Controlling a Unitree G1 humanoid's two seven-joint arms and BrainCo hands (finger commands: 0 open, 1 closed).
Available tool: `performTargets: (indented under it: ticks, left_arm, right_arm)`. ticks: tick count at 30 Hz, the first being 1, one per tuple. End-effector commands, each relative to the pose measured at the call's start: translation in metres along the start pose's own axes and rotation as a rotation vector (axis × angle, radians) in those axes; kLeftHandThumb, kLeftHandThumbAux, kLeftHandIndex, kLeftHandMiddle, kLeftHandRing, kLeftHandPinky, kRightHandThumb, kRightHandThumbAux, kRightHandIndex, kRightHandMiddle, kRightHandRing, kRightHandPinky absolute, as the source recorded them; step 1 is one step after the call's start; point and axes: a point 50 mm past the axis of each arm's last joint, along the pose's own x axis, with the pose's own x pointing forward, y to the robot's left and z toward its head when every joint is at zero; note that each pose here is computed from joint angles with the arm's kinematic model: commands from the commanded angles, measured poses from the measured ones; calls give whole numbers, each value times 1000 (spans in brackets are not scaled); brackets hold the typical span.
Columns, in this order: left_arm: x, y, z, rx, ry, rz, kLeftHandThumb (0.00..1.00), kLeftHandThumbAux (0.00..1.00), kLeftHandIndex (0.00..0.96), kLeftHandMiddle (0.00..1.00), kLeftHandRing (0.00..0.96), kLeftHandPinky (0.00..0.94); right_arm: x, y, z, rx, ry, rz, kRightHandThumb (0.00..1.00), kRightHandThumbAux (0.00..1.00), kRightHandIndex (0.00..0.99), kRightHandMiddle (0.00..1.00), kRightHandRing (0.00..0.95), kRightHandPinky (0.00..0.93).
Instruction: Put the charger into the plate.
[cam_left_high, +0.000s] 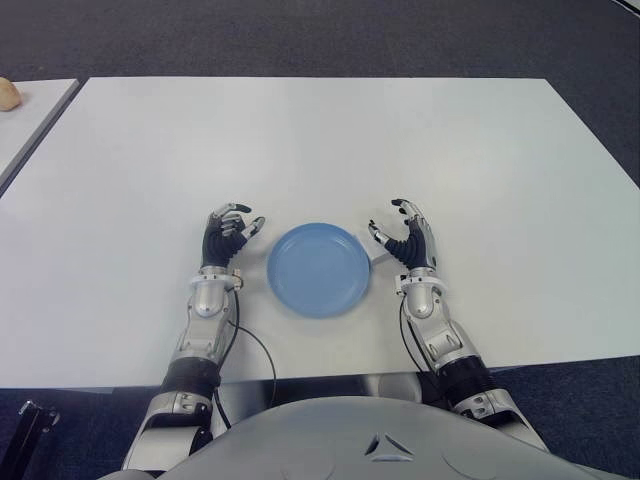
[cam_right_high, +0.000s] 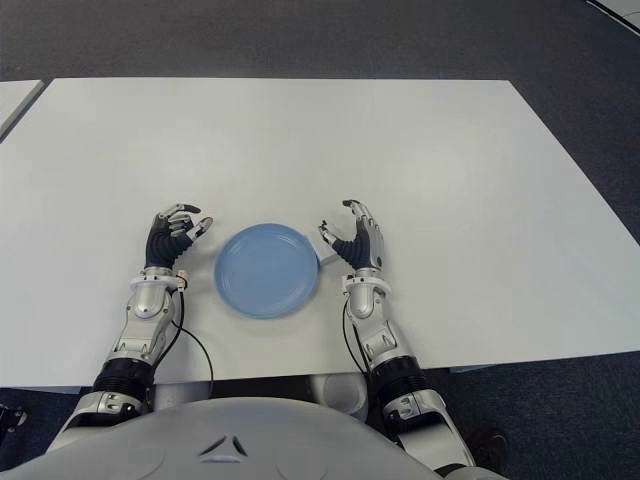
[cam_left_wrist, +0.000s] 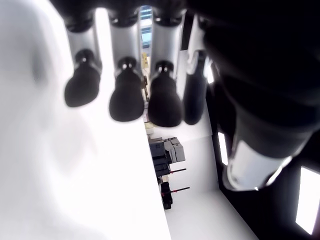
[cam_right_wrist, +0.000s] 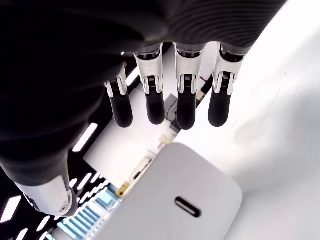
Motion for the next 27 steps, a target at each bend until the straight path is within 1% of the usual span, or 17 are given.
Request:
performTargets:
  ticks: [1,4,7,9,11,13,15,20,24,27]
  left_arm:
    - [-2,1,-2,5,11,19,705,722,437,786,771,756]
    - [-2,1,-2,8,15,22,705,722,437,786,771,756]
    - [-1,2,-2,10,21,24,705,722,437,786,772,758]
    - [-1,2,-2,7,24,21,705,722,437,786,772,760]
    - [-1,2,-2,5,25,19,705,722,437,785,772,761]
    - [-1,2,-2,-1,23,17,705,722,437,785,772,762]
    - [-1,2,-1,-5,19,15,705,722,437,784,771,762]
    - [-1,2,0,-8,11,13,704,722,437,783,770,763]
    - [-2,3,1,-12,7,13,704,722,437,778,765,760]
    - [-2,2,2,-15,8,17,704,721,437,774,761,756]
  right_arm:
    - [-2,-4,-9,-9,9,-8,594,670,198,183,195,253]
    - [-1,-6,-11,-19,7,-23,582,674,196,182,197,260]
    - [0,-8,-13,-25,4,-41,594,678,192,182,197,266]
    - [2,-13,-14,-25,-2,-62,607,680,191,180,196,265]
    - [3,-17,-15,-25,-8,-74,617,684,189,175,189,249]
    - [4,-24,-13,-26,-20,-91,621,686,188,171,183,237]
    - [4,-31,-12,-28,-29,-102,608,690,182,155,164,204]
    - [4,-35,-10,-33,-30,-110,602,683,175,130,137,169]
    - [5,-42,-10,-65,3,-113,586,643,136,72,75,119]
    - [6,-49,-25,-102,55,-119,572,614,106,31,35,94]
